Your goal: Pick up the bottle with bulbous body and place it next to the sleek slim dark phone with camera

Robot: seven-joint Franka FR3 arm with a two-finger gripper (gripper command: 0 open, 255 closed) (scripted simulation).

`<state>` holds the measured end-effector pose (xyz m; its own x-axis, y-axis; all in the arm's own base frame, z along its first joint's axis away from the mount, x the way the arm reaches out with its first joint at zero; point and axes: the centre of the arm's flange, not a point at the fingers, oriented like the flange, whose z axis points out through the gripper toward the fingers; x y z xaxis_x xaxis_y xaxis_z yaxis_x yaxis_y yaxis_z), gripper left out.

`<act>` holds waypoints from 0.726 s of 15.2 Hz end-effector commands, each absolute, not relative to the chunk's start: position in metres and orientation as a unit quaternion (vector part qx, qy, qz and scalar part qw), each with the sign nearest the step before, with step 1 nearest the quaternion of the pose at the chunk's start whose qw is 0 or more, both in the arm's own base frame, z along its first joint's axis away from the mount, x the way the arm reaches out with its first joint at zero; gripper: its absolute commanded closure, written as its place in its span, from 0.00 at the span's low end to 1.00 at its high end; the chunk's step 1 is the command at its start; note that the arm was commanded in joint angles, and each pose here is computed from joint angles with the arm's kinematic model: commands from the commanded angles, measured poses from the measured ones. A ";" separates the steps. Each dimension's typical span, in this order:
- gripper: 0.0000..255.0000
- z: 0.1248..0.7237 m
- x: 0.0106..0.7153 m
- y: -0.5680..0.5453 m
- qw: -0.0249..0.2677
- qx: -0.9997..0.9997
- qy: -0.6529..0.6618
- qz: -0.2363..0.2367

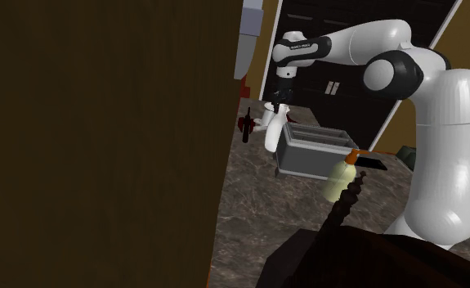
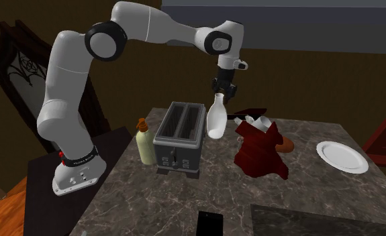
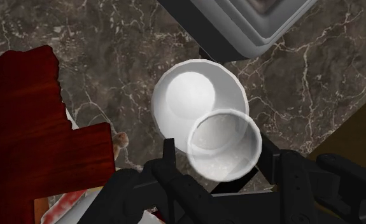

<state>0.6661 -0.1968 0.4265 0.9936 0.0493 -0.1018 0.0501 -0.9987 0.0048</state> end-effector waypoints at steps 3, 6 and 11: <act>1.00 0.427 0.666 -0.197 0.004 0.998 0.025 -0.051; 1.00 0.427 0.666 -0.197 0.004 0.998 0.025 -0.051; 1.00 0.437 0.666 -0.197 0.004 0.998 0.025 -0.051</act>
<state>0.6666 -0.1963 0.4329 0.9935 0.0494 -0.1022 0.0501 -0.9987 0.0048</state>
